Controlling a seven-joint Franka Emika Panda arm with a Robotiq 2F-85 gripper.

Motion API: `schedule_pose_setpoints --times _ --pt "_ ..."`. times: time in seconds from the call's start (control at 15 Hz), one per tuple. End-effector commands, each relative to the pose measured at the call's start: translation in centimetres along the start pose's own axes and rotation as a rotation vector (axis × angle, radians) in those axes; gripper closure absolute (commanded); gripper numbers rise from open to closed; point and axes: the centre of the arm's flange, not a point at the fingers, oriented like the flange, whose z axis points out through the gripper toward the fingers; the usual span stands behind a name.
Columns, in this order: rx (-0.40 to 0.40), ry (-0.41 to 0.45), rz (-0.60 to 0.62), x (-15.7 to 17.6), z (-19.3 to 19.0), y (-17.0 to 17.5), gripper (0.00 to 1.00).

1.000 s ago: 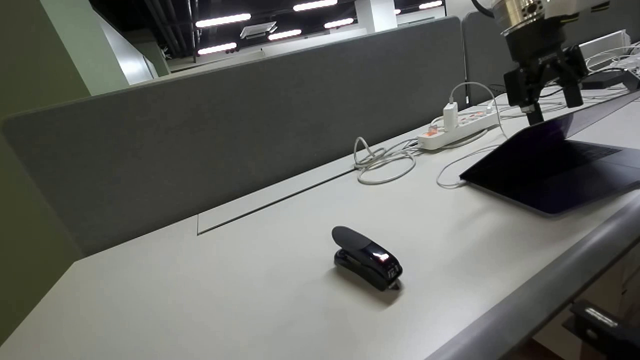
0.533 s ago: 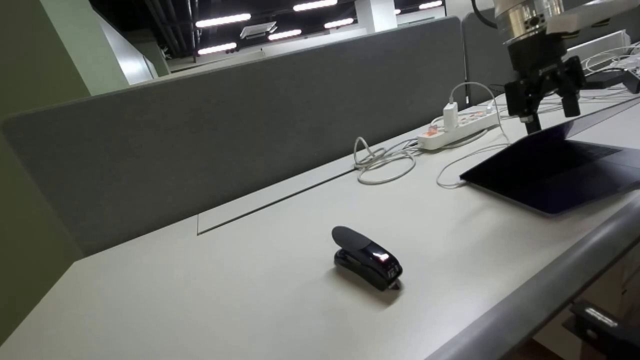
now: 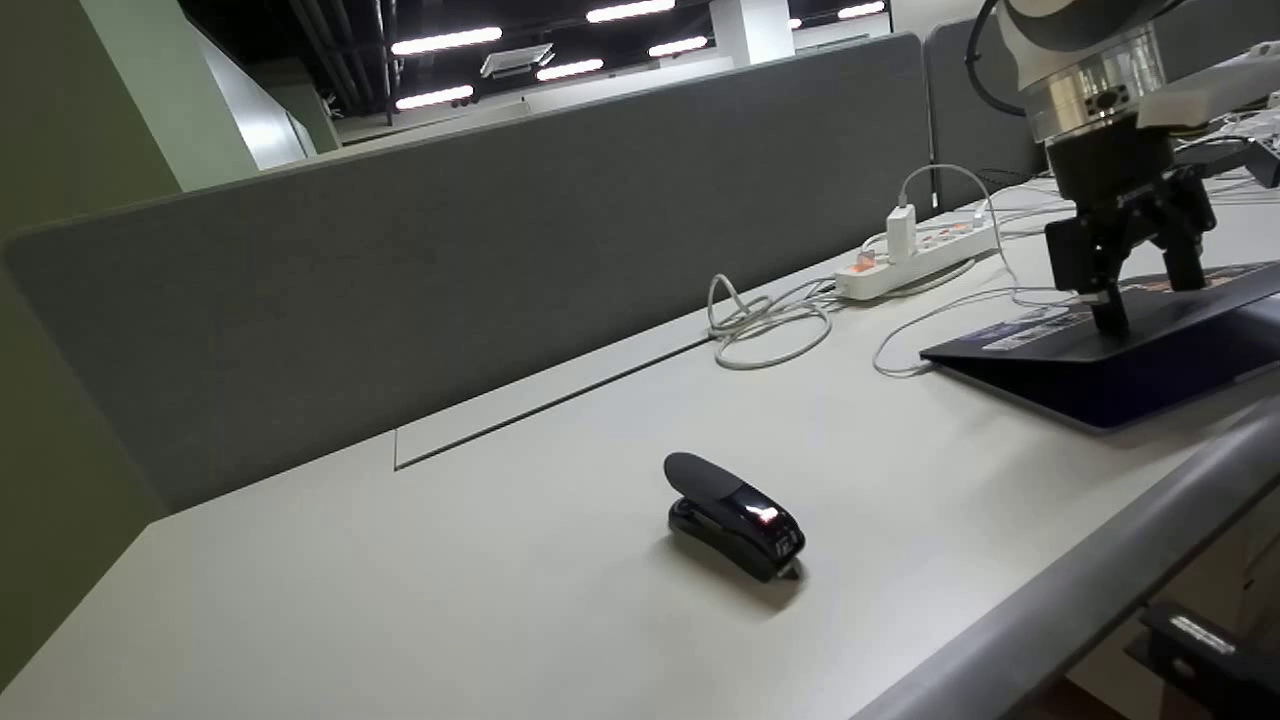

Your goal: Close the laptop

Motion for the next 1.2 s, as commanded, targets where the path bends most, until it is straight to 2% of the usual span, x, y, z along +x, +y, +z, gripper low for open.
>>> schedule_pose_setpoints --times 0.0,0.2,0.6,0.8,1.13 --pt "0.003 0.021 0.018 -1.8 2.4 -0.5 0.00" --pt "0.029 0.062 0.035 -2.5 4.2 -0.5 0.00" --pt "0.110 0.066 0.067 -3.8 5.7 -1.0 0.00" --pt "0.128 0.102 0.069 -3.8 3.7 -0.8 0.00" --pt "0.136 0.165 0.155 -3.3 -2.4 -0.2 0.00"
